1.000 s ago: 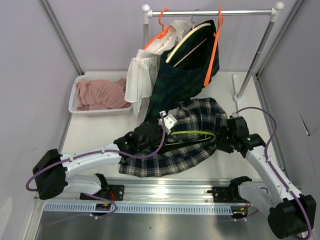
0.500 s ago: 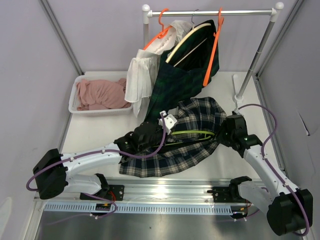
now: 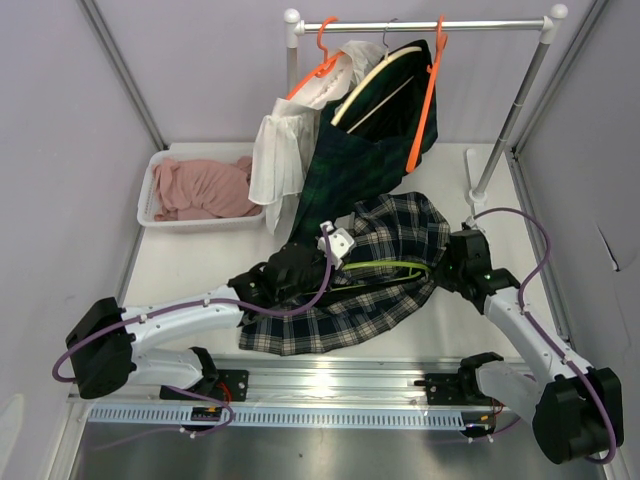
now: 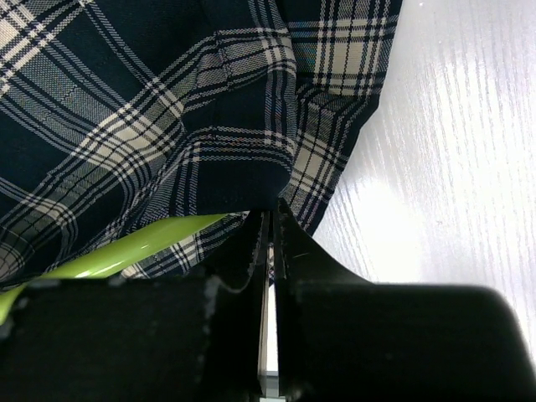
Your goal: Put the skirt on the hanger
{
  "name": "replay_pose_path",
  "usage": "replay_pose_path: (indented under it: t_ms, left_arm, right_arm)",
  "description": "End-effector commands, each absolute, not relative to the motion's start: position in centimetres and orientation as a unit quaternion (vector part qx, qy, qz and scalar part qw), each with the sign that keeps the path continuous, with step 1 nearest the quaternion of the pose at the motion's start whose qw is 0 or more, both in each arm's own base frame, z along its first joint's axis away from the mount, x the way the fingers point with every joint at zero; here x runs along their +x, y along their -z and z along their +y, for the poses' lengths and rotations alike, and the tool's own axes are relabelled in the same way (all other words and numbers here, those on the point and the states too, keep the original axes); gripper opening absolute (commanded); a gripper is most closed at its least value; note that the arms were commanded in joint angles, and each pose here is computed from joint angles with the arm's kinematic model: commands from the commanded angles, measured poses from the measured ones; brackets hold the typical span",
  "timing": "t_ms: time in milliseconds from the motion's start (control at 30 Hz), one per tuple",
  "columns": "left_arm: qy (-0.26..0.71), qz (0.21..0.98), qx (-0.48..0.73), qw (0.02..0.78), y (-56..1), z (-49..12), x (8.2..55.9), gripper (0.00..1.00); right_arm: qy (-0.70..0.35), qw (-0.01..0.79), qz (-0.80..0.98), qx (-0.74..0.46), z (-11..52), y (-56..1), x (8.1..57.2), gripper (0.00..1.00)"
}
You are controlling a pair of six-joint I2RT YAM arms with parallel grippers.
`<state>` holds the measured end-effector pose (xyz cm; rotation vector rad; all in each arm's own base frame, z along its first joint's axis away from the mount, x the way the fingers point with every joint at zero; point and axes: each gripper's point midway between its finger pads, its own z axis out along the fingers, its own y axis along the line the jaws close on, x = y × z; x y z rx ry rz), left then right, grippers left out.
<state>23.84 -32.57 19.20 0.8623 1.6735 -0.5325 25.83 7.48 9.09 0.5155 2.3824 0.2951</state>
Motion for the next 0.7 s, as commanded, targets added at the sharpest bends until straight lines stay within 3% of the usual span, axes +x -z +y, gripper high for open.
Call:
replay_pose_path:
  t_ms: [0,267,667]
  left_arm:
    - [0.254,0.687,0.345,0.587,-23.1,-33.4,24.4,0.00]
    - [0.239,0.683,0.344,0.599,-24.3,-33.2,24.8,0.00]
    - [0.261,0.652,0.375,0.605,-27.0,-34.9,22.6,0.00]
  right_arm:
    - [-0.105,0.367,0.904,0.191,7.2,-10.6,26.7,0.00]
    - [-0.069,0.405,0.896,0.169,7.9,-16.7,25.7,0.00]
    - [-0.107,0.452,0.880,0.098,14.8,-25.3,24.4,0.00]
